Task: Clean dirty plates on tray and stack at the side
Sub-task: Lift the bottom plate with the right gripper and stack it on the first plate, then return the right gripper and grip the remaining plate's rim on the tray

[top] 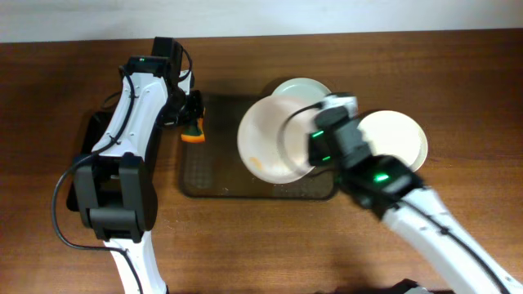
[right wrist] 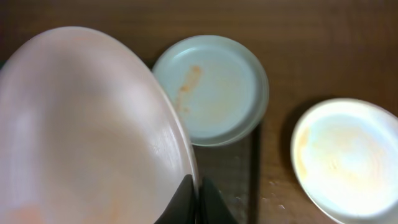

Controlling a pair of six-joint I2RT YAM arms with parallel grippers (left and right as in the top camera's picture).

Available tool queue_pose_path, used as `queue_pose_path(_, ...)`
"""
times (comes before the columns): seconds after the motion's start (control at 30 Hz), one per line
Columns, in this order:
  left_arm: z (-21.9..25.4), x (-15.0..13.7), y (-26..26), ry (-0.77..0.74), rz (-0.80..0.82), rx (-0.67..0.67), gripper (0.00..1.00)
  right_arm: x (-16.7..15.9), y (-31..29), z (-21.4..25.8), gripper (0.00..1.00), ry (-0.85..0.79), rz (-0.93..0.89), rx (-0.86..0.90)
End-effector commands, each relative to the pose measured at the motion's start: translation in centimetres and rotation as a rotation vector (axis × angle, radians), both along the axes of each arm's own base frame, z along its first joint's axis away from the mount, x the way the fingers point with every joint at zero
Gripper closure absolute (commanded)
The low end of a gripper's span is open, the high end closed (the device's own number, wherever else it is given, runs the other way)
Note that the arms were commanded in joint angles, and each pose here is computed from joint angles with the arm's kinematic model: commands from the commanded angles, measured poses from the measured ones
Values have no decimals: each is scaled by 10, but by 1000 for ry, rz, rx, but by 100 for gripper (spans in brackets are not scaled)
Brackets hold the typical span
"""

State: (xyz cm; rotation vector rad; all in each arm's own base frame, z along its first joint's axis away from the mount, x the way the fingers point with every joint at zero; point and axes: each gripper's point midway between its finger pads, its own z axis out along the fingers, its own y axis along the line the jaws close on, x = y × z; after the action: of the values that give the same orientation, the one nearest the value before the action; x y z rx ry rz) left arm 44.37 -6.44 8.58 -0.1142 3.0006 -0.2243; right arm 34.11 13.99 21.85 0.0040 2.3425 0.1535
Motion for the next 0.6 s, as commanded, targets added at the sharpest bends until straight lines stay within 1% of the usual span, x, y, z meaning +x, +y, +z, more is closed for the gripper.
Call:
queue_pose_path(0.0, 0, 1, 2, -1, 15, 6, 100, 11, -69, 17, 96, 38, -127, 243)
queue_pose_path(0.07, 0, 1, 2, -2, 15, 5, 100, 12, -150, 2, 96, 84, -357, 263)
queue_pose_path(0.1, 0, 1, 2, -2, 15, 5, 100, 8, -178, -8, 96, 113, -440, 264)
queue_pose_path(0.13, 0, 1, 2, -2, 15, 5, 100, 1, -219, -30, 96, 177, -555, 260)
queue_pose_path(0.2, 0, 1, 2, -1, 15, 6, 100, -3, -259, -81, 96, 319, -669, 259)
queue_pose_path(0.27, 0, 1, 1, -1, 15, 5, 100, 3, -269, -140, 96, 456, -697, 269)
queue_pose_path(0.3, 0, 1, 2, 0, 15, 6, 100, 5, -269, -158, 96, 497, -699, 273)
queue_pose_path(0.33, 0, 1, 1, 0, 15, 5, 100, 6, -266, -176, 86, 538, -692, 290)
queue_pose_path(0.37, 0, 1, 1, 0, 15, 5, 100, 6, -263, -178, 64, 547, -673, 304)
queue_pose_path(0.4, 0, 1, 1, 0, 15, 5, 100, 11, -259, -170, 55, 531, -621, 311)
queue_pose_path(0.43, 0, 1, 1, -1, 15, 5, 100, 20, -253, -153, 51, 506, -559, 331)
queue_pose_path(0.47, 0, 1, 1, -1, 15, 5, 100, 33, -241, -130, 50, 472, -475, 363)
queue_pose_path(0.5, 0, 1, 1, -1, 15, 5, 100, 51, -219, -103, 50, 427, -362, 381)
queue_pose_path(0.53, 0, 1, 2, -1, 15, 6, 100, 69, -188, -86, 50, 389, -268, 377)
queue_pose_path(0.57, 0, 1, 2, -1, 15, 6, 100, 83, -149, -79, 47, 357, -171, 388)
